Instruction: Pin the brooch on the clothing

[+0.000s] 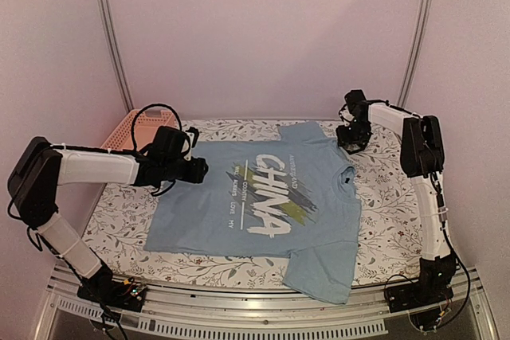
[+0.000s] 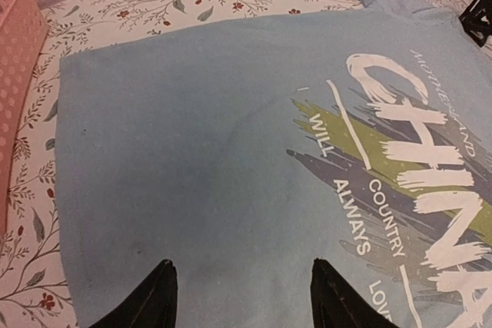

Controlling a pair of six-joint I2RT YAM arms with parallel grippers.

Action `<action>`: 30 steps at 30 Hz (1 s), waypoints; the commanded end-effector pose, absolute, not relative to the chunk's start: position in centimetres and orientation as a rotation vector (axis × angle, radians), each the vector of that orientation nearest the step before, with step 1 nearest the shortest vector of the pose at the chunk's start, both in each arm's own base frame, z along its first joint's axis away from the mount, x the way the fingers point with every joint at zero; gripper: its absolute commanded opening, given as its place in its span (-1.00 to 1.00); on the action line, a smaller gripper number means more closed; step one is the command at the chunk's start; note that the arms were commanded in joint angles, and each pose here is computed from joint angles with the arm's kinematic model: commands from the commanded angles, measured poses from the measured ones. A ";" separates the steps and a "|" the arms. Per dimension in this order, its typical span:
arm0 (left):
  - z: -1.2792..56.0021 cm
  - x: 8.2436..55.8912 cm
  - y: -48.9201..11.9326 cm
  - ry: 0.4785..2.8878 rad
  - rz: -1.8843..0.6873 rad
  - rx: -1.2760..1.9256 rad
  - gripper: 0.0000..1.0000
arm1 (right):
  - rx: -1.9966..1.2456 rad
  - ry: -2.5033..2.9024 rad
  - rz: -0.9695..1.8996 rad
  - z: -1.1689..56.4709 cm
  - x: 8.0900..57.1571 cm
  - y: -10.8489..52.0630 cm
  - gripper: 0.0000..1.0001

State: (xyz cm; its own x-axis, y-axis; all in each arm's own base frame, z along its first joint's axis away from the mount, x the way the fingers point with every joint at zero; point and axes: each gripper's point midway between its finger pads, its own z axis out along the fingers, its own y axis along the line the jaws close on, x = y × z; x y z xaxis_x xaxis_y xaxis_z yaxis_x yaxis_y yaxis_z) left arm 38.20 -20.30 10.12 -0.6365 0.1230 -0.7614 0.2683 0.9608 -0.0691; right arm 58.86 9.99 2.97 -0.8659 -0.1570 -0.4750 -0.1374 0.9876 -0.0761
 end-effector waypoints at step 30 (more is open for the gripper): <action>10.4 37.8 -20.3 2.282 -0.179 0.313 0.18 | -0.221 2.733 0.077 0.2 57.1 9.7 0.05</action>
State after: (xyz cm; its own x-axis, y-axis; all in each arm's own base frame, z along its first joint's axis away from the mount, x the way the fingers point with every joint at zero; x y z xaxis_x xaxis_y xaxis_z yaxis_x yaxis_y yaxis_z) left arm 37.56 -19.63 9.05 -0.6661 0.1588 -0.7287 0.2663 0.9633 -0.0335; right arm 57.97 9.83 2.27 -0.8850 -0.1575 -0.4382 -0.1712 0.9852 -0.0084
